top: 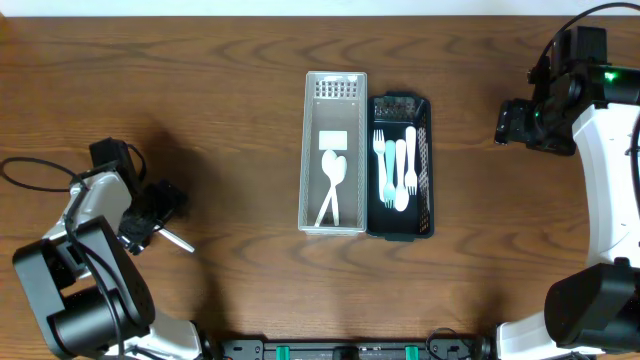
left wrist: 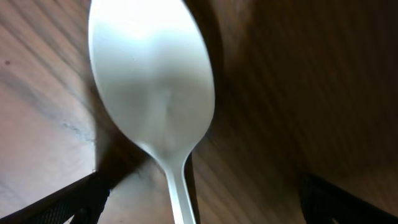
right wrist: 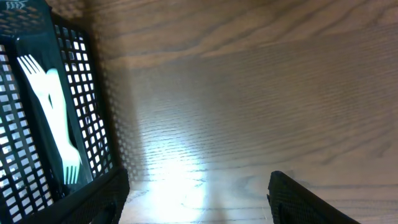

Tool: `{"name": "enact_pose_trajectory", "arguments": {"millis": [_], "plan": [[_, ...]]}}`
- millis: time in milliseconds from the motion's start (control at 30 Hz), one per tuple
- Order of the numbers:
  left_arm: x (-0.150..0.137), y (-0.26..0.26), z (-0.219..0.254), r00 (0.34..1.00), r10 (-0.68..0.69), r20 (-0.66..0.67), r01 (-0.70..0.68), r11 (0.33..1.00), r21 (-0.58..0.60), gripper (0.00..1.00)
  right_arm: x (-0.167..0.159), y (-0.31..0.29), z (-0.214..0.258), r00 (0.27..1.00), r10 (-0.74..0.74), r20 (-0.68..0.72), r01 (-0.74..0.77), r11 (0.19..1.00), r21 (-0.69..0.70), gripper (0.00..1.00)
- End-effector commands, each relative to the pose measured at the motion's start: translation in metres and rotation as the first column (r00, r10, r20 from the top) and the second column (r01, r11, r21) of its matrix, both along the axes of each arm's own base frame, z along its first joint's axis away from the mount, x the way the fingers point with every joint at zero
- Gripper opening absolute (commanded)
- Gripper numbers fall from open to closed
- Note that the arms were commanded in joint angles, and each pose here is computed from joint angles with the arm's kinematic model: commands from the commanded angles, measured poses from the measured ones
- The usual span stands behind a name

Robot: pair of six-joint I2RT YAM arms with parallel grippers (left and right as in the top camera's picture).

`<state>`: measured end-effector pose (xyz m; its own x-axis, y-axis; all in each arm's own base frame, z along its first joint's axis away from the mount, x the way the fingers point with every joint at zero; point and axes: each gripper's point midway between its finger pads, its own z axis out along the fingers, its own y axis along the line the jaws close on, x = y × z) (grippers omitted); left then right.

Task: Pack container
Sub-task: 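Move the left gripper back left and grasp another white spoon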

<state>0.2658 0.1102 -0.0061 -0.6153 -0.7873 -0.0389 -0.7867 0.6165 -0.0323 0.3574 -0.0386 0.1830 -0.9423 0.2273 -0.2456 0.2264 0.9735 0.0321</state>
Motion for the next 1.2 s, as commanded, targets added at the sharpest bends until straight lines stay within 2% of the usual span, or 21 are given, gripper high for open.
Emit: {"name": "enact_pose_trajectory", "arguments": {"millis": [0, 167, 233, 333, 467, 533, 600, 833, 967, 1167], "plan": [[-0.005, -0.003, -0.011, 1.0, 0.002, -0.027, -0.003, 1.0, -0.028, 1.0, -0.001, -0.001, -0.001, 1.0, 0.008, -0.001, -0.008, 1.0, 0.0, 0.75], [-0.007, -0.004, -0.017, 0.999, 0.002, -0.045, -0.003, 0.999, -0.035, 0.99, -0.001, -0.001, -0.001, 1.0, 0.012, 0.0, -0.012, 1.0, -0.001, 0.75], [-0.008, -0.005, -0.017, 0.999, 0.002, -0.05, -0.004, 0.999, -0.038, 0.92, -0.001, -0.001, -0.001, 1.0, 0.012, -0.001, -0.012, 1.0, -0.001, 0.75], [-0.009, -0.005, -0.017, 0.998, 0.002, -0.055, -0.004, 0.999, -0.04, 0.69, -0.001, -0.001, -0.001, 1.0, 0.012, -0.001, -0.012, 1.0, -0.001, 0.75], [-0.01, -0.005, -0.017, 0.998, 0.002, -0.058, -0.004, 0.999, -0.041, 0.49, -0.002, -0.001, -0.001, 1.0, 0.015, -0.005, -0.015, 1.0, -0.002, 0.74], [-0.01, -0.005, -0.017, 0.998, 0.002, -0.058, -0.004, 0.999, -0.041, 0.31, -0.002, -0.001, -0.001, 1.0, 0.015, -0.005, -0.015, 1.0, -0.002, 0.75], [-0.011, -0.006, -0.017, 0.998, 0.002, -0.06, -0.004, 0.999, -0.042, 0.23, -0.002, 0.0, -0.001, 1.0, 0.015, -0.005, -0.015, 1.0, -0.001, 0.75], [-0.011, -0.006, -0.017, 0.998, 0.002, -0.061, -0.004, 0.999, -0.042, 0.19, -0.002, -0.001, -0.001, 1.0, 0.015, -0.005, -0.015, 1.0, -0.002, 0.75], [-0.012, -0.006, -0.016, 0.998, 0.001, -0.064, -0.004, 0.999, -0.043, 0.06, -0.001, -0.001, -0.001, 1.0, 0.014, -0.002, -0.014, 1.0, -0.002, 0.75], [-0.005, -0.01, 0.008, 0.999, -0.031, -0.029, 0.031, 0.999, -0.028, 0.06, 0.001, -0.001, 0.0, 1.0, 0.014, 0.007, -0.014, 1.0, -0.002, 0.75]]}}
